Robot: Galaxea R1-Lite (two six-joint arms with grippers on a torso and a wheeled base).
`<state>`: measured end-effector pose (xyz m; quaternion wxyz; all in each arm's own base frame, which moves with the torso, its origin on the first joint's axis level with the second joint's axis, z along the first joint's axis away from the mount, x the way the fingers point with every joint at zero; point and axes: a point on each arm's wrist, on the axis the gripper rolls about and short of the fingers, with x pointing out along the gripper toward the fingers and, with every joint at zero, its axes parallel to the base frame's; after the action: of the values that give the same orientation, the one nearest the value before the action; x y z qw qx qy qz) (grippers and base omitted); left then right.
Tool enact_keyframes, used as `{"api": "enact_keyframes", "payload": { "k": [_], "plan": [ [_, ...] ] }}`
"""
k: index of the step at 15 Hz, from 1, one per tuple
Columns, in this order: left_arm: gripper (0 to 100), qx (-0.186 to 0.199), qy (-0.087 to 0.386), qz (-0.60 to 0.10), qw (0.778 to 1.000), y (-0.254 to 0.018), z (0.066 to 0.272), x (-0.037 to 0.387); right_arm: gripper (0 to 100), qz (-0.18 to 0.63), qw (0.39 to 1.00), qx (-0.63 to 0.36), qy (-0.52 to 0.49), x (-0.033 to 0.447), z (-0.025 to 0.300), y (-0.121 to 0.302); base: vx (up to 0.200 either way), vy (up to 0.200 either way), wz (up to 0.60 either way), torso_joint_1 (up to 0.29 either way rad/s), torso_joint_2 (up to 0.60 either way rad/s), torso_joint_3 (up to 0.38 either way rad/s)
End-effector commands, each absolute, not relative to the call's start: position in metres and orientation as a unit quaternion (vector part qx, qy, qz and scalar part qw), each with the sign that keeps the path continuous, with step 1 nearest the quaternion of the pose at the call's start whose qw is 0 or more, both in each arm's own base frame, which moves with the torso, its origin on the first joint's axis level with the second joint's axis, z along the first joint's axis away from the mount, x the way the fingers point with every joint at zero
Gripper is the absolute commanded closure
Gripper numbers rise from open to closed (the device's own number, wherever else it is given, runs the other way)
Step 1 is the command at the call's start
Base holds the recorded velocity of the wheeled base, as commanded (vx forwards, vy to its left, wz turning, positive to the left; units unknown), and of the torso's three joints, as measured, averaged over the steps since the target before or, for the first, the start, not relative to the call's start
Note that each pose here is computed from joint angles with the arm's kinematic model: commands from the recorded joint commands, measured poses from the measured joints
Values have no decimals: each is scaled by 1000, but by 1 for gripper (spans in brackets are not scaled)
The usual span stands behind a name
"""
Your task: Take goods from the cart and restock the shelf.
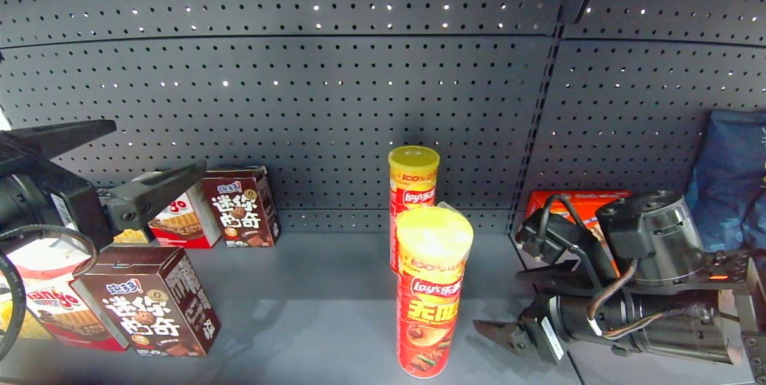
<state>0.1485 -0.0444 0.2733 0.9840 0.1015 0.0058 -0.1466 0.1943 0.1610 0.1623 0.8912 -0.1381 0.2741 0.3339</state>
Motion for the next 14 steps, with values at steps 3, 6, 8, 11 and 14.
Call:
{"api": "enact_keyframes", "payload": {
  "k": [3,6,8,11,14],
  "plan": [
    [0,102,12,-147,984,-46,273,154,0,339,886,-144,283,199,156,169,0,0,0,0,0,0],
    [0,102,13,-148,984,-46,272,155,0,344,882,-147,286,201,154,175,0,0,0,0,0,0],
    [0,99,14,-149,984,-47,272,155,0,342,883,-149,286,204,153,180,0,0,0,0,0,0],
    [0,98,14,-149,984,-47,272,155,0,342,881,-151,291,206,150,183,0,0,0,0,0,0],
    [0,98,15,-154,983,-47,272,156,0,343,882,-150,287,208,152,185,0,0,0,0,0,0]
  ]
}}
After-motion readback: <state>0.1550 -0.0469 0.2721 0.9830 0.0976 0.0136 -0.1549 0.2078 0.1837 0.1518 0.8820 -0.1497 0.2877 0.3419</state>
